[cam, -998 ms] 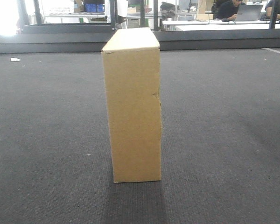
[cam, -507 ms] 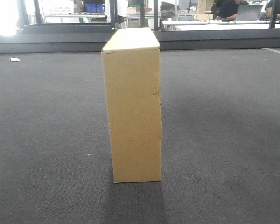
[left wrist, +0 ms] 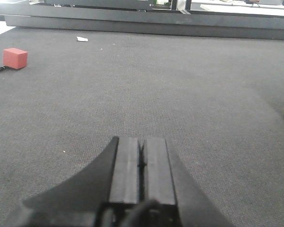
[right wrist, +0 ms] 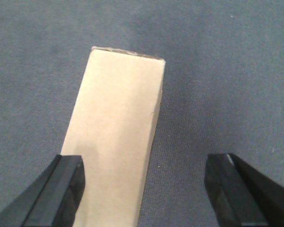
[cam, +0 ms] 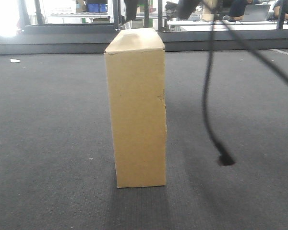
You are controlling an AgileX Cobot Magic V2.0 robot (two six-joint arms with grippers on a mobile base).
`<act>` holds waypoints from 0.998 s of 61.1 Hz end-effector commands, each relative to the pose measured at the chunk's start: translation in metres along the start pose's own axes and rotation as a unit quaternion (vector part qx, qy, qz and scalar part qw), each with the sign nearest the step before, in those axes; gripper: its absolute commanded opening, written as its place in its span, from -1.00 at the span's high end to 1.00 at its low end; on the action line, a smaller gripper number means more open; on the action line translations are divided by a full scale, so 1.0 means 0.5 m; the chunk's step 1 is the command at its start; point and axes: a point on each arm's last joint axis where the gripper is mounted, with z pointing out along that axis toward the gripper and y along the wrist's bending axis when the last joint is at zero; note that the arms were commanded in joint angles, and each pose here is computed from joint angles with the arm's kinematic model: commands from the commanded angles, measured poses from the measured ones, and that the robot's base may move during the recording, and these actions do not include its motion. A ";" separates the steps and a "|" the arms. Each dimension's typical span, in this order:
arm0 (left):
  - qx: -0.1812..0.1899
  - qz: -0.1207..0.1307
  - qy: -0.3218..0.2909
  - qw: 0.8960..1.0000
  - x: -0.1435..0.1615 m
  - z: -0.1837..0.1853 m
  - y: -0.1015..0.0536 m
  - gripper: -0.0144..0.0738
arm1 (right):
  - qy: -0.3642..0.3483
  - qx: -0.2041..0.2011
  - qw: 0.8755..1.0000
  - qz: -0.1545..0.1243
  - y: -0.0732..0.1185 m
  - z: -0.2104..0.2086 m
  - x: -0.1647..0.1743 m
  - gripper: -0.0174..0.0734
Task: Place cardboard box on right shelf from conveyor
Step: 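Lower the right gripper over the tan box and close on it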
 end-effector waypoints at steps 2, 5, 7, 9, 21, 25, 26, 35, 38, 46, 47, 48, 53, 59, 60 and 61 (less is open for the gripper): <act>-0.002 -0.003 -0.045 0.999 -0.011 -0.002 0.001 0.93 | -0.062 -0.011 0.998 0.012 0.013 -0.061 -0.030 -0.74; -0.002 -0.003 -0.045 0.999 -0.011 -0.002 0.001 0.94 | -0.067 -0.015 0.998 0.010 0.023 -0.065 -0.029 -0.74; -0.002 -0.003 -0.045 0.999 -0.011 -0.002 0.001 0.94 | -0.071 -0.016 0.997 0.009 0.028 -0.070 -0.029 -0.74; -0.002 -0.003 -0.045 0.999 -0.011 -0.002 0.001 0.94 | -0.076 -0.016 0.997 0.007 0.033 -0.072 -0.028 -0.74; -0.002 -0.003 -0.045 0.999 -0.011 -0.002 0.001 0.94 | -0.079 -0.011 0.996 0.026 0.040 -0.068 -0.024 -0.74; -0.002 -0.003 -0.045 0.999 -0.011 -0.002 0.001 0.94 | -0.078 -0.011 0.996 0.033 0.041 -0.064 -0.024 -0.74; -0.002 -0.003 -0.045 0.999 -0.011 -0.002 0.001 0.94 | -0.077 -0.010 0.996 0.034 0.042 -0.062 -0.023 -0.74; -0.002 -0.003 -0.045 0.999 -0.011 -0.002 0.001 0.94 | -0.073 -0.007 0.997 0.033 0.043 -0.055 -0.021 -0.74; -0.002 -0.003 -0.045 0.999 -0.011 -0.002 0.001 0.94 | -0.071 -0.005 0.997 0.033 0.043 -0.053 -0.020 -0.74; -0.002 -0.003 -0.045 0.999 -0.011 -0.002 0.001 0.94 | -0.058 0.006 0.998 0.032 0.042 -0.044 -0.015 -0.74; -0.002 -0.003 -0.045 0.999 -0.011 -0.002 0.001 0.94 | -0.057 0.007 0.998 0.032 0.042 -0.043 -0.015 -0.74; -0.002 -0.003 -0.045 0.999 -0.011 -0.002 0.001 0.94 | -0.056 0.008 0.998 0.032 0.042 -0.042 -0.014 -0.74; -0.002 -0.003 -0.045 0.999 -0.011 -0.002 0.001 0.93 | -0.050 0.011 0.998 0.032 0.044 -0.036 -0.012 -0.74; -0.002 -0.003 -0.045 0.999 -0.011 -0.002 0.001 0.94 | -0.041 0.008 0.999 0.034 0.048 -0.026 -0.008 -0.74; -0.002 -0.003 -0.045 0.999 -0.011 -0.002 0.001 0.94 | -0.038 0.008 0.999 0.034 0.049 -0.023 -0.007 -0.74; -0.002 -0.003 -0.045 0.999 -0.011 -0.002 0.001 0.94 | -0.036 0.007 0.999 0.035 0.051 -0.020 -0.006 -0.74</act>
